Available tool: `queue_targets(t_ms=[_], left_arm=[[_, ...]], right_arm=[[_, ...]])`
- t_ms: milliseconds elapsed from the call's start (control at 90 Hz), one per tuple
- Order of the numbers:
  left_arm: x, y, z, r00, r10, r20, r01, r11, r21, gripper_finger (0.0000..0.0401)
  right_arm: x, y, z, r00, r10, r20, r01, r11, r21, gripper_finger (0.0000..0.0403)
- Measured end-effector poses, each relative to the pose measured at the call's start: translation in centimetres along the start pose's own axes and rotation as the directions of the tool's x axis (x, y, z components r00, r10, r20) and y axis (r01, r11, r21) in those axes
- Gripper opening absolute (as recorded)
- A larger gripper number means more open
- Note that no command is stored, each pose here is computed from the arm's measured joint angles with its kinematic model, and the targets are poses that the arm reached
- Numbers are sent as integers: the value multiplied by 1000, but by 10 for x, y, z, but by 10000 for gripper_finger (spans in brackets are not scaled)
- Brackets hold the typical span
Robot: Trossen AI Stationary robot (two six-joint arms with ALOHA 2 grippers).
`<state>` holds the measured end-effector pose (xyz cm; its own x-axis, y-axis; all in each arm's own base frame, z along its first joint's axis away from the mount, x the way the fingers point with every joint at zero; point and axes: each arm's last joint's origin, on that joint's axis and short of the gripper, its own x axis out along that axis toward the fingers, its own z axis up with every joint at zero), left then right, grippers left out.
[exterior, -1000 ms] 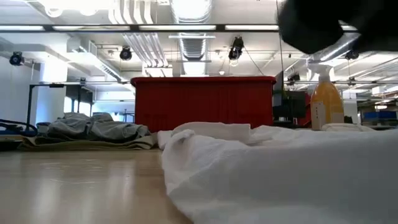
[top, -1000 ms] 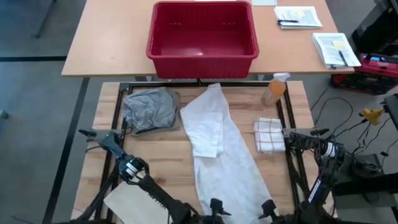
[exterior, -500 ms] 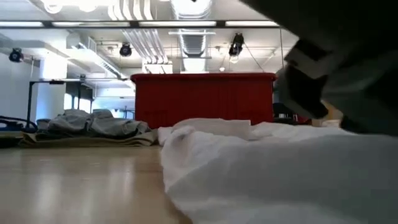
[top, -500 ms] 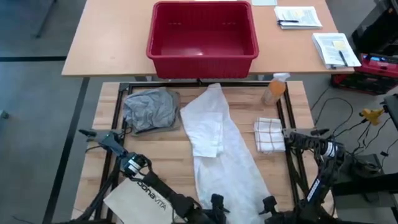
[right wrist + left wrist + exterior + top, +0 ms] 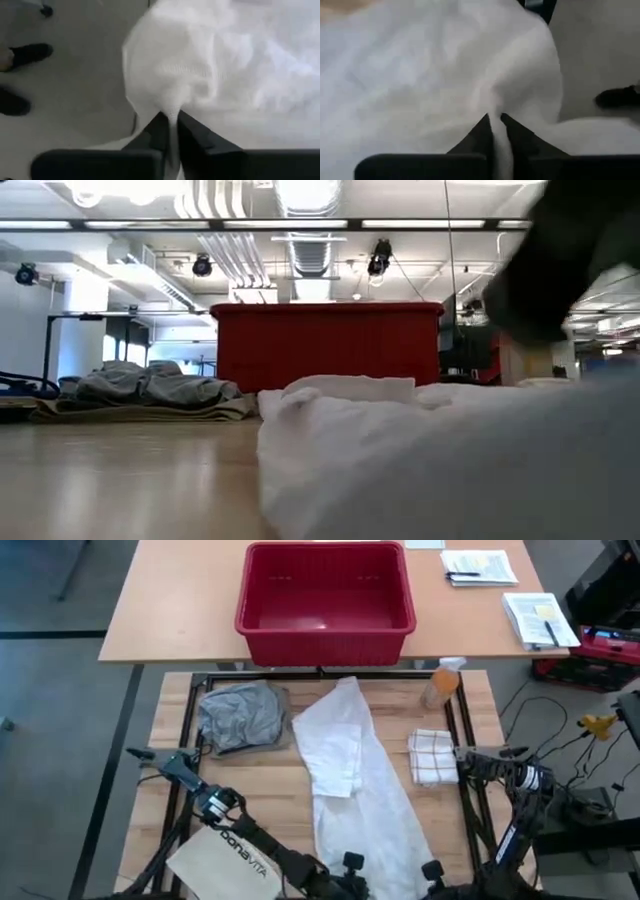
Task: Fold laundry
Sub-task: Fold the white long sleeve shirt
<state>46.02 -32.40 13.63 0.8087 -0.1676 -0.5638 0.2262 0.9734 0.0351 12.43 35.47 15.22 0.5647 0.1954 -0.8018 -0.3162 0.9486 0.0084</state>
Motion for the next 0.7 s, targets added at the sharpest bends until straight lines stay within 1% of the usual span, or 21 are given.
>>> queue_targets(t_ms=[100,156,233,311,400,511,622,700], left_arm=[[-15,1,23,1000,4,-19,-4,1000,-3,3],[-24,2,34,999,8,-44,-9,1000,-6,3],[-35,4,44,996,16,-92,-18,1000,-18,2],[-44,5,51,991,15,-137,-20,999,-39,1],[-57,7,58,988,-11,-152,-8,993,-122,1],[-76,11,69,986,-24,-164,-16,971,-240,1],[-95,15,85,991,-24,-133,-17,953,-304,1],[-108,18,94,993,-32,-117,-10,940,-342,0]], right_arm=[[-15,-1,11,999,12,53,-13,1000,23,17],[-25,-3,18,996,23,88,-27,999,37,14],[-38,-6,26,992,46,115,-51,998,43,3],[-50,-10,33,988,60,140,-67,997,47,3],[-62,-20,40,987,57,151,-66,996,58,1],[-71,-34,51,988,44,150,-58,995,85,1],[-81,-50,66,984,66,168,-86,990,113,0],[-87,-65,79,979,57,197,-88,984,156,0]])
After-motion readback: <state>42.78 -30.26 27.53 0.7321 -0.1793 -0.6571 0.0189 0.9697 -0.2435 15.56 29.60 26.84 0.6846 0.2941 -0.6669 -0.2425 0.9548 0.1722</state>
